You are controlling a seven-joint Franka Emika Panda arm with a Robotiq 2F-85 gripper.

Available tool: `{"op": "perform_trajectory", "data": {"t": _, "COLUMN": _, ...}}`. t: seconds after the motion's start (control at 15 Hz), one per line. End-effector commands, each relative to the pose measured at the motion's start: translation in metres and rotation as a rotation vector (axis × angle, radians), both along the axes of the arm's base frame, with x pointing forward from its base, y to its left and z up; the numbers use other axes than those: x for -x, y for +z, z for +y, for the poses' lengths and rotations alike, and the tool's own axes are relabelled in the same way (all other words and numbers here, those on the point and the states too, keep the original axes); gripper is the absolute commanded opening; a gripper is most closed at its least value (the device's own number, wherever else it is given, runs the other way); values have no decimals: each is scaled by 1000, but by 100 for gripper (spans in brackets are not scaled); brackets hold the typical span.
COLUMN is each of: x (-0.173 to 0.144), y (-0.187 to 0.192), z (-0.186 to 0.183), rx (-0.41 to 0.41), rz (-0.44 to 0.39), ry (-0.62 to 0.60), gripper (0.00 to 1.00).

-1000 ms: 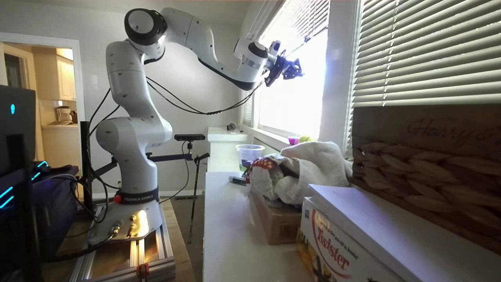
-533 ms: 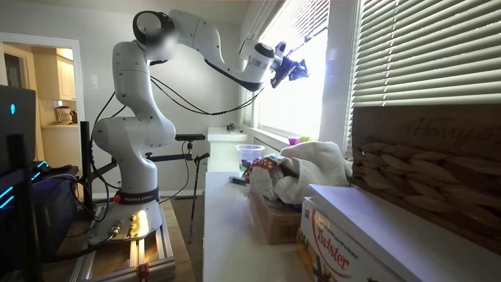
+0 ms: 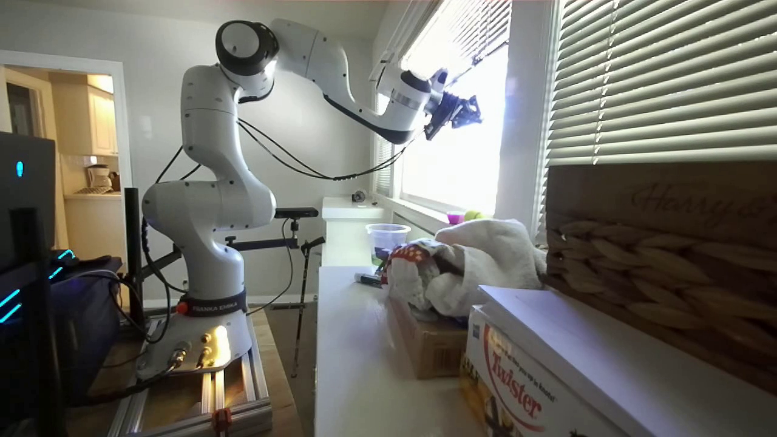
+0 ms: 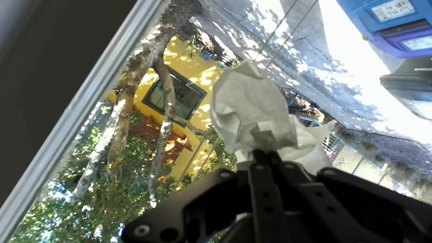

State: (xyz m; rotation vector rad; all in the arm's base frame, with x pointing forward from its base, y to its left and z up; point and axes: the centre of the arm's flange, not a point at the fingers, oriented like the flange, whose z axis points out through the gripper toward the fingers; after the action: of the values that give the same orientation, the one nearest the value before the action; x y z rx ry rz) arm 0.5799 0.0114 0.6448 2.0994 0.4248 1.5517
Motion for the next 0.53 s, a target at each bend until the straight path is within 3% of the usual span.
{"op": "perform_trajectory", "data": {"t": 0.0, "x": -34, "y": -12, "z": 3, "rx": 21, "rz": -49, "ry": 18, "gripper": 1}}
{"op": "perform_trajectory", "data": {"t": 0.47, "x": -42, "y": -23, "z": -6, "rx": 23, "rz": -36, "ry": 34, "gripper": 1}}
